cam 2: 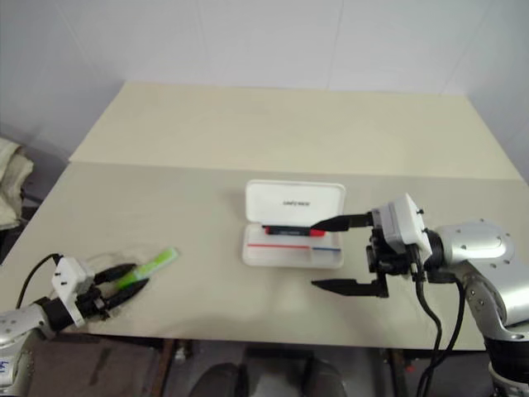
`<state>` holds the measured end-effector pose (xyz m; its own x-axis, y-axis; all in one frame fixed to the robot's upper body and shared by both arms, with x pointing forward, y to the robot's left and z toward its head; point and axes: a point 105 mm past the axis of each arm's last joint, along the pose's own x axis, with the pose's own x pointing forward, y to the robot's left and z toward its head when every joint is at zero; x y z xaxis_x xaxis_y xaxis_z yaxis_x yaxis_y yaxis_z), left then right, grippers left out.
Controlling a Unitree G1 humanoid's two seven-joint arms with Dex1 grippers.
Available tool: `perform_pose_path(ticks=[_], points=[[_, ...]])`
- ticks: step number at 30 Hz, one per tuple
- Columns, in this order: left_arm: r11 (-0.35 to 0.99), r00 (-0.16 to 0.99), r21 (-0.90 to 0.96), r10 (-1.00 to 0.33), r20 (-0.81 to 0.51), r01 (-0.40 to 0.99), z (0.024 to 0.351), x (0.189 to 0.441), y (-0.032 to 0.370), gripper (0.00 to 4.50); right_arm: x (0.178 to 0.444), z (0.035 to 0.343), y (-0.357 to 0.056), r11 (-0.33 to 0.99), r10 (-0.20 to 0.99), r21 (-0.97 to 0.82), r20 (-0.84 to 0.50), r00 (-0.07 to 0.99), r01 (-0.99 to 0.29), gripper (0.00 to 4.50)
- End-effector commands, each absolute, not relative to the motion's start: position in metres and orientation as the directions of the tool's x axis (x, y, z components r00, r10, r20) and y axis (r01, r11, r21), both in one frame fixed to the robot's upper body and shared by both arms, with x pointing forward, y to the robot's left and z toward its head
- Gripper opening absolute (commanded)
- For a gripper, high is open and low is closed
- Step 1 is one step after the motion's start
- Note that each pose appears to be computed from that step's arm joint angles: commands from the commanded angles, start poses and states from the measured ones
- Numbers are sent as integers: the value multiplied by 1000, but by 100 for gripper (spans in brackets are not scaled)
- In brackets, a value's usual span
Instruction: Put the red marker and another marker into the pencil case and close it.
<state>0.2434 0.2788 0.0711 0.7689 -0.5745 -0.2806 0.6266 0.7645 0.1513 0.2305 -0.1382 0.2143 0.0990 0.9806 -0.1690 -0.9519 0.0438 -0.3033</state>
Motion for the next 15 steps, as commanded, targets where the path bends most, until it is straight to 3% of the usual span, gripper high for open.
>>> perform_pose_path(ticks=[1, 6, 15], points=[[780, 763, 113, -554, -332, 616, 55, 242, 279, 113, 230, 222, -137, 35, 981, -353, -165, 99, -935, 450], [762, 756, 127, -578, -308, 635, 61, 250, 267, 113, 231, 221, -137, 49, 979, -360, -166, 115, -932, 450], [662, 685, 180, -718, -126, 728, 113, 278, 225, 113, 239, 213, -149, 120, 963, -370, -181, 199, -921, 450]])
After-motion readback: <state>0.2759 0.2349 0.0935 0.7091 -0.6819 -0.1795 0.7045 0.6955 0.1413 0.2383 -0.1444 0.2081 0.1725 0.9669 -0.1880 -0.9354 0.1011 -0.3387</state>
